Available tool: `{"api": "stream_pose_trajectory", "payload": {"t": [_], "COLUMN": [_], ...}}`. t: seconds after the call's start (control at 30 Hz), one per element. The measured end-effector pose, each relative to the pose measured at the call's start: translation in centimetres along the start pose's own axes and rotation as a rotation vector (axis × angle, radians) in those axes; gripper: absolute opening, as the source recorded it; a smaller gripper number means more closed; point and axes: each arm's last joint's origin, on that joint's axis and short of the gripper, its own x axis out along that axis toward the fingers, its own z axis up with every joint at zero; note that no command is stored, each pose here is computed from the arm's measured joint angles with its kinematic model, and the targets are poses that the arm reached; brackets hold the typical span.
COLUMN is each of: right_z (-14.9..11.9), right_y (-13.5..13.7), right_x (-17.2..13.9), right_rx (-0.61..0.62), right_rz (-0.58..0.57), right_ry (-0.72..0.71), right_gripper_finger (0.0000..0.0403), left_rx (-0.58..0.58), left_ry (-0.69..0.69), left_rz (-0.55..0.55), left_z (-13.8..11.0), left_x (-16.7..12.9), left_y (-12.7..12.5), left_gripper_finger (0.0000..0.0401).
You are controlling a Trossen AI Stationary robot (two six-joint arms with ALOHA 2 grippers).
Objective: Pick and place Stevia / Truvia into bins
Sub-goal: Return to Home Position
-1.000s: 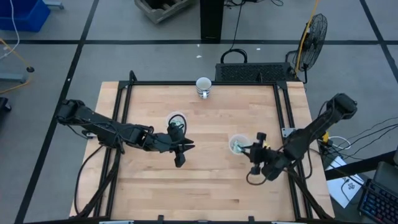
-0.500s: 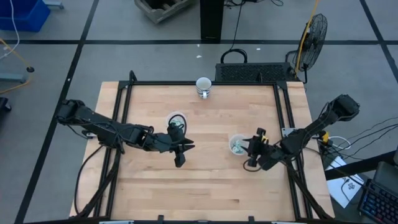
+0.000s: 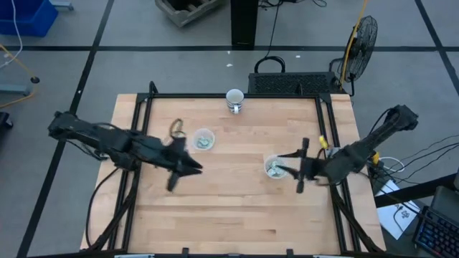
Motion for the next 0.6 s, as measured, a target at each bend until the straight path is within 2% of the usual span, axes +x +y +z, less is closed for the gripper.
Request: {"api": "stream_pose_trajectory", "payload": {"t": [0.1, 0.17, 0.43, 0.6], "right_z": [0.5, 0.4, -1.9, -4.4], "right_y": [-1.6, -2.4, -5.9, -6.6], "right_x": [-1.6, -2.4, -5.8, -6.9], "right_rx": [0.042, 0.111, 0.323, 0.419], "right_rz": [-0.005, -0.004, -0.004, -0.002], "right_ry": [-0.063, -0.074, -0.033, -0.063], "right_gripper_finger": [0.0140, 0.0139, 0.0139, 0.0141], "left_rx": [0.085, 0.112, 0.068, 0.078], "left_ry": [0.010, 0.011, 0.059, 0.041], "left_rz": [0.045, 0.086, 0.370, 0.379], "left_z": [-0.3, -0.5, -2.4, -3.0], "left_x": [-3.0, -4.7, -9.3, -10.9], "left_y": [0.4, 0.8, 2.8, 3.3], "left_gripper_finger": [0.0088, 0.0088, 0.0088, 0.0088]}}
